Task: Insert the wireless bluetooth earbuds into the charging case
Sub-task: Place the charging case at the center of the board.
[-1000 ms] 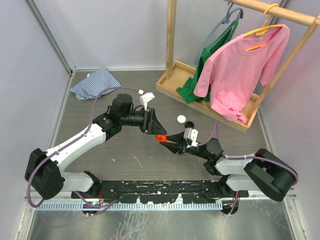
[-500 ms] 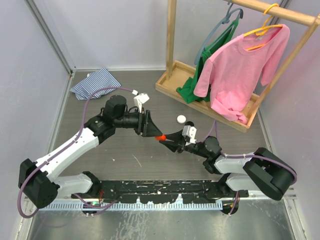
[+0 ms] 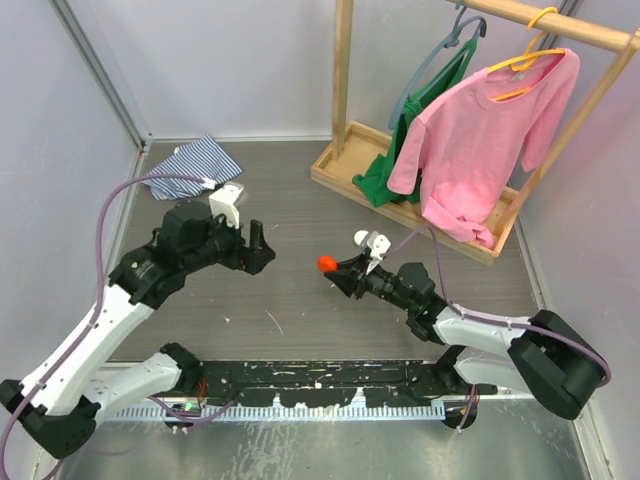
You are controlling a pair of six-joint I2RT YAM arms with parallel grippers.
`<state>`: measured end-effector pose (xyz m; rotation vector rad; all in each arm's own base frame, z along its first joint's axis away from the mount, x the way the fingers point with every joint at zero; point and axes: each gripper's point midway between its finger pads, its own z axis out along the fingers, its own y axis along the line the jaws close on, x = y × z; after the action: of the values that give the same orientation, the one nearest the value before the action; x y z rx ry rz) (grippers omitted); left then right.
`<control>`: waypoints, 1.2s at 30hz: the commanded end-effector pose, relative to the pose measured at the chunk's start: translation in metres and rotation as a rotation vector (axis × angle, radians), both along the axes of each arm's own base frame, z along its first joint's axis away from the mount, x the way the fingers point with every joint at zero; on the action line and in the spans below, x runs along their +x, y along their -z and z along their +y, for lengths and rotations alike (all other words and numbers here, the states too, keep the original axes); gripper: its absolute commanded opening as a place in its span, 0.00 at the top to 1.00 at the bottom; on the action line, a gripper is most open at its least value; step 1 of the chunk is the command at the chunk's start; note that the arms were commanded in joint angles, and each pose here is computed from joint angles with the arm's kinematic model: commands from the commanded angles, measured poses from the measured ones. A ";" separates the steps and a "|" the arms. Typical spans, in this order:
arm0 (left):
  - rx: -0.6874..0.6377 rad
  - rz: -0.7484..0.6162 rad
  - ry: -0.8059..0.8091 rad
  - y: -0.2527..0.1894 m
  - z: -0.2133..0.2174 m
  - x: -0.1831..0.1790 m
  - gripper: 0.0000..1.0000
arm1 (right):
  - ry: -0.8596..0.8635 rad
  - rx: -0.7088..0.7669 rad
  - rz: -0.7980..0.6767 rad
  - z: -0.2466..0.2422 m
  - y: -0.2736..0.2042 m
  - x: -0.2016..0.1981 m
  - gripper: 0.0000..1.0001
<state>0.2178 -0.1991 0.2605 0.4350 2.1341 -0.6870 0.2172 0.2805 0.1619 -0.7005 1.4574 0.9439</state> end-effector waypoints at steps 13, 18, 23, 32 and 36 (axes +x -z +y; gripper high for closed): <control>0.244 -0.330 -0.347 -0.020 0.110 0.004 0.04 | 0.390 -0.104 0.517 -0.071 0.055 0.036 0.99; 0.246 -0.348 -0.419 -0.018 0.125 0.002 0.02 | 0.527 -0.093 0.616 -0.105 0.076 0.050 0.99; 0.230 -0.369 -0.468 -0.022 0.134 -0.001 0.02 | 0.655 -0.039 0.691 -0.142 0.091 0.060 0.99; 0.201 -0.381 -0.522 -0.025 0.144 -0.002 0.02 | 0.747 0.062 0.801 -0.168 0.106 0.070 0.97; 0.189 -0.383 -0.524 -0.026 0.145 -0.003 0.02 | 0.762 0.084 0.847 -0.171 0.118 0.074 0.95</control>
<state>0.2096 -0.0546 0.2689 0.1415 1.9084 -0.0601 0.2798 0.1056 0.0389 0.3527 2.2109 0.6202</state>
